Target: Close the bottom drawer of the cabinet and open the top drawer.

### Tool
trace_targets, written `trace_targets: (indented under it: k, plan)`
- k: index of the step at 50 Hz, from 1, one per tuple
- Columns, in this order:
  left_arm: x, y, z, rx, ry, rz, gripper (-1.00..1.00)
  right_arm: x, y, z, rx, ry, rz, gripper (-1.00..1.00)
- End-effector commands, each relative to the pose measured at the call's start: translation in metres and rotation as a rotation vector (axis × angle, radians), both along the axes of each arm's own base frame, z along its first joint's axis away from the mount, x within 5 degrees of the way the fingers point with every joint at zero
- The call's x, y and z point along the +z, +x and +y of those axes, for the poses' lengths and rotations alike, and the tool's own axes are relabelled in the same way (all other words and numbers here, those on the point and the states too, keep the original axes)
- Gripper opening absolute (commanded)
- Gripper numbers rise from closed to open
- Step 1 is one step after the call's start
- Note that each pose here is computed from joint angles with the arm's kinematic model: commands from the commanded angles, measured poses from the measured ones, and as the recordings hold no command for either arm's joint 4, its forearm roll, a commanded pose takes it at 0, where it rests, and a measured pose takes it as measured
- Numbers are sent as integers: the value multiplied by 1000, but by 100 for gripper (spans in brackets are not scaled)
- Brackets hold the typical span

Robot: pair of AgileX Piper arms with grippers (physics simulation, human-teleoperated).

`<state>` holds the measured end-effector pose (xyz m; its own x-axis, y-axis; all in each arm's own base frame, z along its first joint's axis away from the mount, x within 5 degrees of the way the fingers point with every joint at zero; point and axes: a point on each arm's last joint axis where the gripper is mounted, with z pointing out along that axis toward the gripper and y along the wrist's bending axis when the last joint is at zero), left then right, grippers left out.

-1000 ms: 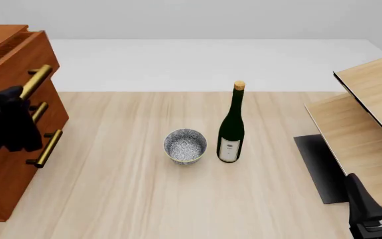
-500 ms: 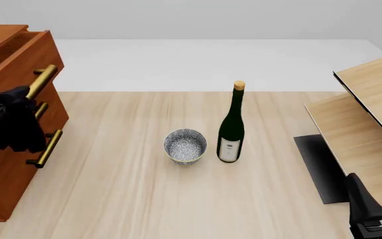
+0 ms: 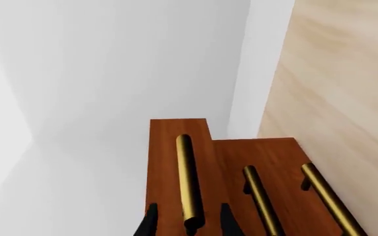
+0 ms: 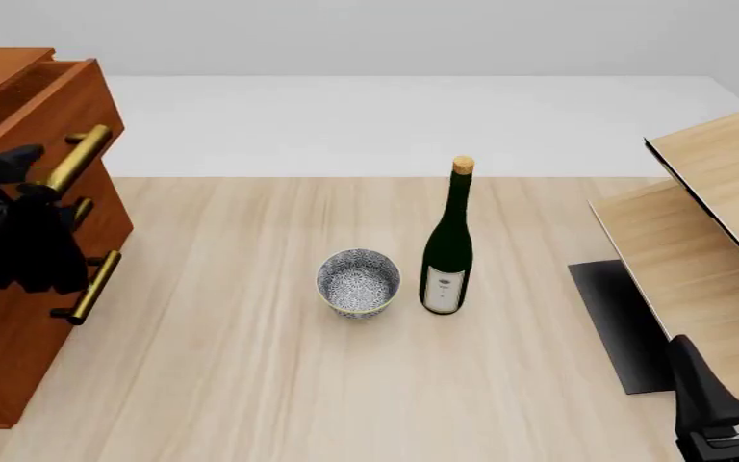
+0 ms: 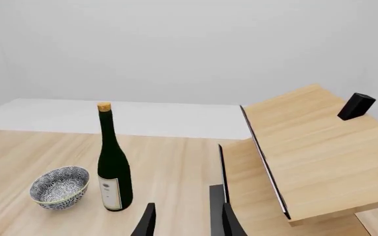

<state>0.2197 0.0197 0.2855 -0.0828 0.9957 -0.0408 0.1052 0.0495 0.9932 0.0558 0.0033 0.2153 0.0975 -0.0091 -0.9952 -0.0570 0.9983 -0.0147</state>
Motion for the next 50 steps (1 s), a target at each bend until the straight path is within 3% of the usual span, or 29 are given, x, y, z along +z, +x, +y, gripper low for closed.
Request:
trace_targets:
  k: [1, 20, 23, 25, 26, 50]
  plan:
    - [5, -2, 3, 30, -41, -30, 100, 0, 0, 0, 1, 0, 0, 100]
    - [9, -2, 1, 22, -57, -27, 100, 0, 0, 0, 1, 2, 0, 100]
    - [18, 1, -5, 3, -114, -9, 100, 0, 0, 0, 1, 3, 0, 100]
    - [14, -1, -3, 7, -94, -14, 100, 0, 0, 0, 2, 3, 0, 100]
    - [19, 0, -6, -3, -127, -4, 100, 0, 0, 0, 2, 3, 0, 100]
    - [10, 2, -8, -10, -142, 18, 100, 0, 0, 0, 0, 3, 0, 100]
